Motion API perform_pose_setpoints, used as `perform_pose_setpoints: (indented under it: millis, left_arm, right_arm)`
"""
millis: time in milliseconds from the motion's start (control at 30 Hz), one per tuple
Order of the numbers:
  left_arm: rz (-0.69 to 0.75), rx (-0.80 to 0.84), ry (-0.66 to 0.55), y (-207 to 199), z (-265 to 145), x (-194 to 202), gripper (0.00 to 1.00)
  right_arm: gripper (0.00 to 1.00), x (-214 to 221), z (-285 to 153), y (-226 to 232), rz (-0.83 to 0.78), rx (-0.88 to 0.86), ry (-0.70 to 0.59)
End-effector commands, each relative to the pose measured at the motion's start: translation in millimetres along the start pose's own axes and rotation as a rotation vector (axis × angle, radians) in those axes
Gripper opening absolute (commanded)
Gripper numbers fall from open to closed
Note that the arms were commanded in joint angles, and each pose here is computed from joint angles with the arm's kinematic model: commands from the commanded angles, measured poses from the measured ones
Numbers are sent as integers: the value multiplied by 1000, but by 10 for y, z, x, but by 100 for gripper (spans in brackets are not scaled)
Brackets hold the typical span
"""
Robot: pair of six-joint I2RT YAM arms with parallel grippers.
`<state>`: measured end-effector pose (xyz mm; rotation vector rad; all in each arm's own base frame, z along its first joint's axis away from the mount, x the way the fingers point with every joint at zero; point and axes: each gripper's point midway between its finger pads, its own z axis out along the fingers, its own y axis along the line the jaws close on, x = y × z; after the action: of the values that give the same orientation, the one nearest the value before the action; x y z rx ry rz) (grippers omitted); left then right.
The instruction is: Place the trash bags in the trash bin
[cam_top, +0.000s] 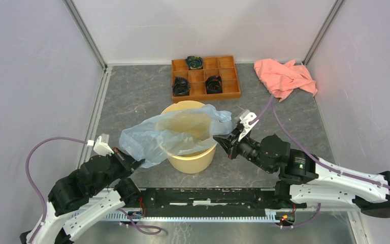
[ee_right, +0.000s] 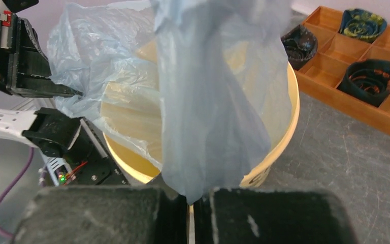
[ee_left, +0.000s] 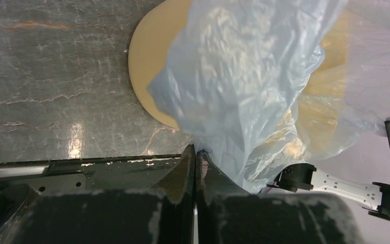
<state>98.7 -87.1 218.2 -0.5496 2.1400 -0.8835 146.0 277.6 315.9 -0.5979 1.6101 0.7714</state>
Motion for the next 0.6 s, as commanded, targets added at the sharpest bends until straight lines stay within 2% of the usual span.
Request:
perform_pose_setpoints:
  millis: [0, 200, 300, 467, 567]
  left_arm:
    - [-60, -66, -39, 92, -109, -110, 2]
    - [-64, -78, 16, 15, -61, -24, 2]
    - [-41, -111, 41, 52, 19, 40, 2]
    - [-34, -183, 40, 149, 109, 66, 2]
    - [-32, -200, 28, 151, 162, 53, 2]
  right_arm:
    - [1, 6, -228, -6, 106, -6, 62]
    - [1, 313, -364, -35, 195, 5, 157]
    - [1, 439, -447, -132, 175, 34, 189]
    - [1, 903, -469, -322, 123, 100, 249]
    - [3, 1138, -389, -492, 33, 161, 240]
